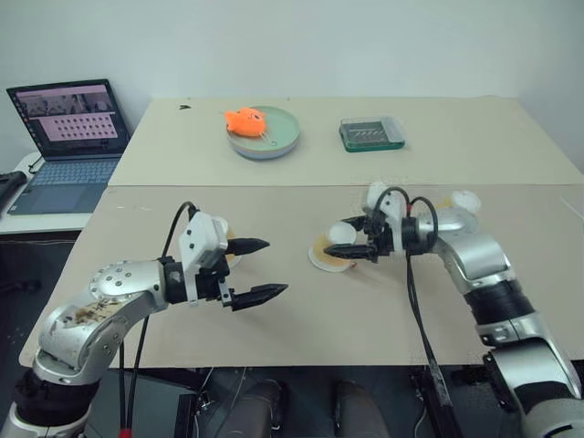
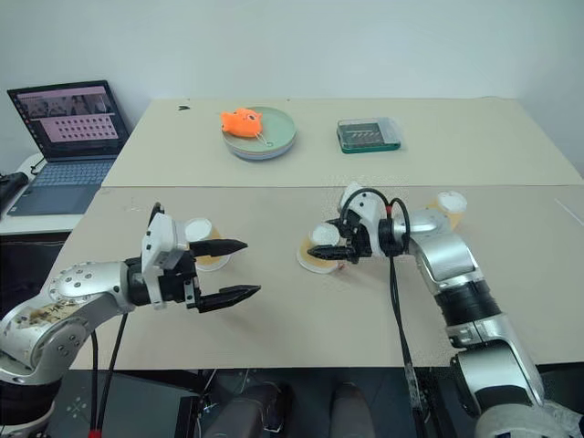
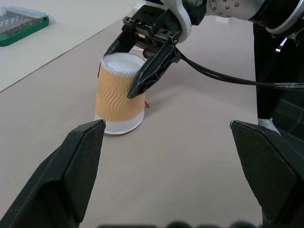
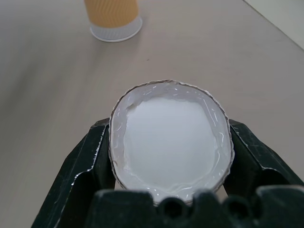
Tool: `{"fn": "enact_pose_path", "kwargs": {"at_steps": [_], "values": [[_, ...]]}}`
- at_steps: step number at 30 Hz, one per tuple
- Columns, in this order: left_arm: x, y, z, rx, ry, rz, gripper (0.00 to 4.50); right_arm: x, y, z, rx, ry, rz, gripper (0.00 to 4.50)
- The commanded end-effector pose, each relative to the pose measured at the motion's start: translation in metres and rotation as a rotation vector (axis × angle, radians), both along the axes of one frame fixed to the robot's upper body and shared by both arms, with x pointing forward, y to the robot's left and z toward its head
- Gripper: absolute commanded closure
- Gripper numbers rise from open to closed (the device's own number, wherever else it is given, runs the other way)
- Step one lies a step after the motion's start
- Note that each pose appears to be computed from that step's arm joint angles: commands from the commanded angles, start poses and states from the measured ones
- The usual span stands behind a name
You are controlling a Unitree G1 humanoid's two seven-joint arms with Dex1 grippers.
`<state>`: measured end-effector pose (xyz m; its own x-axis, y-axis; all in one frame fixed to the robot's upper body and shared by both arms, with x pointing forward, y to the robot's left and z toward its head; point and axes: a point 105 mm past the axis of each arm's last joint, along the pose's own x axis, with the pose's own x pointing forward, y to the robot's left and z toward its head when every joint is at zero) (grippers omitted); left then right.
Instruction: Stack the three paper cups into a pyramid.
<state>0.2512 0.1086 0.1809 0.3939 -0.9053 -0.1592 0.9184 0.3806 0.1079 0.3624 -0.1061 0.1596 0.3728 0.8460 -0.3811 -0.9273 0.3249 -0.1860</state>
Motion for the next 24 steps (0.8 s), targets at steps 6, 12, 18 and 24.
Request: {"fn": "enact_pose_path", "kwargs": {"at_steps": [6,12,18,24], "values": [[-0.003,-0.005,0.009,-0.016,-0.057,-0.01,0.0,0.015,0.007,0.005,-0.037,-0.092,-0.015,1.83],[-0.003,-0.006,0.008,-0.018,-0.055,-0.015,0.0,0.015,0.008,0.006,-0.036,-0.097,-0.018,0.05],[-0.003,-0.008,0.007,-0.019,-0.052,-0.026,0.0,0.015,0.008,0.017,-0.009,-0.131,-0.028,0.05],[-0.002,-0.008,0.005,-0.015,-0.048,-0.036,0.0,0.013,0.0,0.037,0.012,-0.188,-0.051,0.05]]}}
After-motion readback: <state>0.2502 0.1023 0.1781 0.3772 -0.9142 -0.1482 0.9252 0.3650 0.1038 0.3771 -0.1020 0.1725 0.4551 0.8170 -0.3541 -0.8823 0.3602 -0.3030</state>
